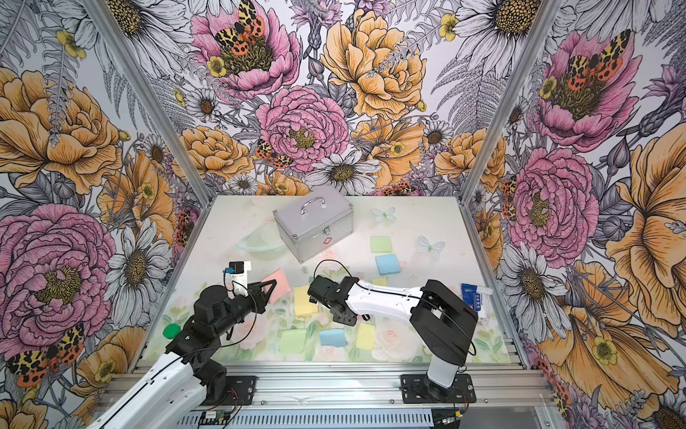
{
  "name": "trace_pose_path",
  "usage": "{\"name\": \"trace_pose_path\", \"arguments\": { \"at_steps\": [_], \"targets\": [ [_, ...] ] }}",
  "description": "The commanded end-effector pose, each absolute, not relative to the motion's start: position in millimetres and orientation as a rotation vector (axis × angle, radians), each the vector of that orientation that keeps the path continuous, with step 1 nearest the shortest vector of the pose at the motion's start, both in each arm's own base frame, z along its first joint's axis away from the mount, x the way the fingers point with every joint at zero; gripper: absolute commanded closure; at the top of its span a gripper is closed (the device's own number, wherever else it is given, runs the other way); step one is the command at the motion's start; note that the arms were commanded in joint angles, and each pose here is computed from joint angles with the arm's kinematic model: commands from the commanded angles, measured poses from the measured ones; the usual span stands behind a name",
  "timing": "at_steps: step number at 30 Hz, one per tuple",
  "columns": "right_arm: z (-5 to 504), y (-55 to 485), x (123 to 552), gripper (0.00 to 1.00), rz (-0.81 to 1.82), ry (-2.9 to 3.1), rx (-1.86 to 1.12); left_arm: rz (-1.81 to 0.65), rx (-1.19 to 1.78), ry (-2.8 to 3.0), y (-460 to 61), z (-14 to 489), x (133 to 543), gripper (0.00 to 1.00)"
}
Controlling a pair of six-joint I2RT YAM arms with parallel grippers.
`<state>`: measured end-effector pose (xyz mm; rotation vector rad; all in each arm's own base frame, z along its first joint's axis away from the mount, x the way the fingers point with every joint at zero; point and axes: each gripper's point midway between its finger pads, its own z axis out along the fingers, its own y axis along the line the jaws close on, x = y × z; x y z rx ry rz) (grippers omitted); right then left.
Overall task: Tear off pages from different memo pads
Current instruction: Place the paper at the center of the board, then place the memo pad at the center of the board.
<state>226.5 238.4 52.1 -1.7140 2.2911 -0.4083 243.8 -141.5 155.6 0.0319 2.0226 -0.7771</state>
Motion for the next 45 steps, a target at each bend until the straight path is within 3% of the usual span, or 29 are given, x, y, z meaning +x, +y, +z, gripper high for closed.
{"name": "trace_pose_path", "arguments": {
  "at_steps": [1,5,10,14,20,26,28,30,34,41,45],
  "targets": [
    [93,245,239,0.45,-0.339,2.244,-1.533,-0.911,0.06,1.956,-159,186,249,0.93],
    [167,232,257,0.44,-0.318,2.152,-1.241,-1.044,0.108,2.017,-199,193,264,0.97],
    [235,167,278,0.44,-0.263,2.117,-0.696,-1.035,0.299,2.055,-287,204,286,0.98],
    [250,124,276,0.37,-0.143,2.071,-0.373,-1.062,0.341,2.101,-342,188,327,0.98],
    [238,116,263,0.34,-0.005,2.074,-0.265,-1.153,0.35,2.246,-401,124,373,0.98],
    [231,113,261,0.33,0.038,2.045,-0.217,-1.154,0.318,2.324,-422,76,391,0.73],
    [226,119,261,0.32,0.059,2.051,-0.248,-1.137,0.303,2.338,-418,69,393,0.53],
    [224,125,261,0.32,0.074,2.062,-0.284,-1.126,0.323,2.325,-413,75,390,0.4],
    [219,132,264,0.32,0.073,2.085,-0.325,-1.011,0.363,2.312,-387,107,370,0.3],
    [215,137,271,0.32,0.05,2.111,-0.322,-0.442,0.305,2.417,-284,121,311,0.04],
    [208,141,275,0.32,0.05,2.135,-0.314,-0.356,0.272,2.49,-263,99,274,0.02]
  ]
}}
